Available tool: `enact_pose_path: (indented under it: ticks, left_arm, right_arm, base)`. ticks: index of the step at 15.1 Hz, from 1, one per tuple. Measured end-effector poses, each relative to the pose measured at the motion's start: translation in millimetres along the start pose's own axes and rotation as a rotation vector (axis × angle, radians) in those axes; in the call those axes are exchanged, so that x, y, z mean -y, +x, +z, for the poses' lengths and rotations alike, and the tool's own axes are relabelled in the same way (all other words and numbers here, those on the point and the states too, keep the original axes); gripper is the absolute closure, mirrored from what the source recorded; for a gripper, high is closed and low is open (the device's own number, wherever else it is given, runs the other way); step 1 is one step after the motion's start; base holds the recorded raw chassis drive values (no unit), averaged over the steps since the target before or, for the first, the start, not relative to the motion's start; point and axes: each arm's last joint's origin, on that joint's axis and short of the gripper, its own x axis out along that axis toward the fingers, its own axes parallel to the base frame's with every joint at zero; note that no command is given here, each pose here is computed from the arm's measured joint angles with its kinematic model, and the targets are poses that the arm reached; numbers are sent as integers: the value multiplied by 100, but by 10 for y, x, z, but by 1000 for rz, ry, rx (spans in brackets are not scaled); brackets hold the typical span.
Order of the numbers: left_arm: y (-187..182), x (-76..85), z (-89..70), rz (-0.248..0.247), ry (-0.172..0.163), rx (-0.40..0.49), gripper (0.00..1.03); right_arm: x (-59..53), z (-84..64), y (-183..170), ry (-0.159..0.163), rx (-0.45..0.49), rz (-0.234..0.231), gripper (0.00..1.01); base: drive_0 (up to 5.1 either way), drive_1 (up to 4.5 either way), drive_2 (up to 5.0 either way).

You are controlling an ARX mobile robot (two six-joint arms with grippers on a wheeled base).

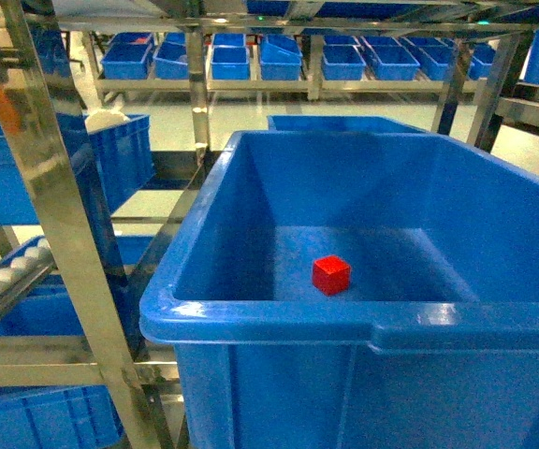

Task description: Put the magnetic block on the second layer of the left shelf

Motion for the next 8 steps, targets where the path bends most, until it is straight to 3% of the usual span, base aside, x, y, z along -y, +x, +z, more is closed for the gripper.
enact_pose_path:
  ticks: [2, 3, 8]
  left_arm:
    - [0, 0, 0, 0, 0, 0, 5]
    - [0, 0, 0, 0, 0, 0, 5]
    - [0, 0, 0, 0, 0, 0, 5]
  right_arm:
    - [43, -218, -32, -44, 121, 39, 23]
    - [198, -327, -206, -65, 192, 23, 57]
    - [204, -460, -265, -73, 168, 31, 76]
  base:
    - [0, 0, 0]
    - [0, 0, 0]
    - [0, 0, 0]
